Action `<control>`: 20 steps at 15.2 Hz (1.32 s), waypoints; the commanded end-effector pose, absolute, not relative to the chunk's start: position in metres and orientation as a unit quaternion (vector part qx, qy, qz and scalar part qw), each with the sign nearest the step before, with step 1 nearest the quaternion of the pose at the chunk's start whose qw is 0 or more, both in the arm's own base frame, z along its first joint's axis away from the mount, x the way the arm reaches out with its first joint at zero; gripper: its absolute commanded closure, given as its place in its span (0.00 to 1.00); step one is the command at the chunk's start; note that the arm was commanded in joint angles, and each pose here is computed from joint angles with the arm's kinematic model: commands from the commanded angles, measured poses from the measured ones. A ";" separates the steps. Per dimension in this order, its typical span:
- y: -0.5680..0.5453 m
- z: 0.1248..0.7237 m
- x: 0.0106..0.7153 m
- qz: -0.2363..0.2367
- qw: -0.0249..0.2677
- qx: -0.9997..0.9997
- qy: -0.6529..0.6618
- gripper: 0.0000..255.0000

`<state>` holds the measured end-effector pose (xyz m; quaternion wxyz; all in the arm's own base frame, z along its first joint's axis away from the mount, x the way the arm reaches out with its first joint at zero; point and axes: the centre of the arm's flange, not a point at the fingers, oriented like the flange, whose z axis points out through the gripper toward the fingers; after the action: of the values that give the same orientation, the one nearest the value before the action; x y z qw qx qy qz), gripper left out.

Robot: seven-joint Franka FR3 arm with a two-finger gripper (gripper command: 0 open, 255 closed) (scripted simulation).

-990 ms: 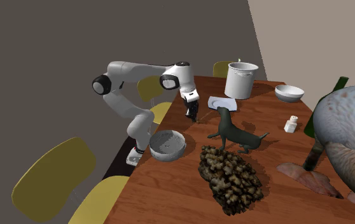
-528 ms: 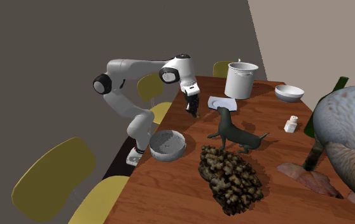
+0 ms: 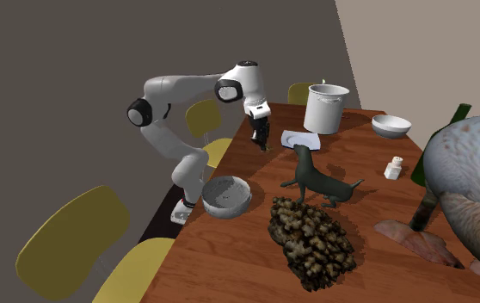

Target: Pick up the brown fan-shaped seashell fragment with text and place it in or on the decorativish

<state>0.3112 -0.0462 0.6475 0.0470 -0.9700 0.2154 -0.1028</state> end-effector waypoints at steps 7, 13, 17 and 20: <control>-0.069 0.678 0.297 -0.103 0.047 -0.970 0.215 1.00; -0.137 0.678 0.258 -0.103 0.047 -0.970 0.215 1.00; -0.183 0.677 0.231 -0.103 0.047 -0.970 0.215 1.00; -0.217 0.677 0.211 -0.103 0.047 -0.970 0.215 1.00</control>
<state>0.2150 -0.2068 0.6773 0.0472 -0.9698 0.2158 -0.1030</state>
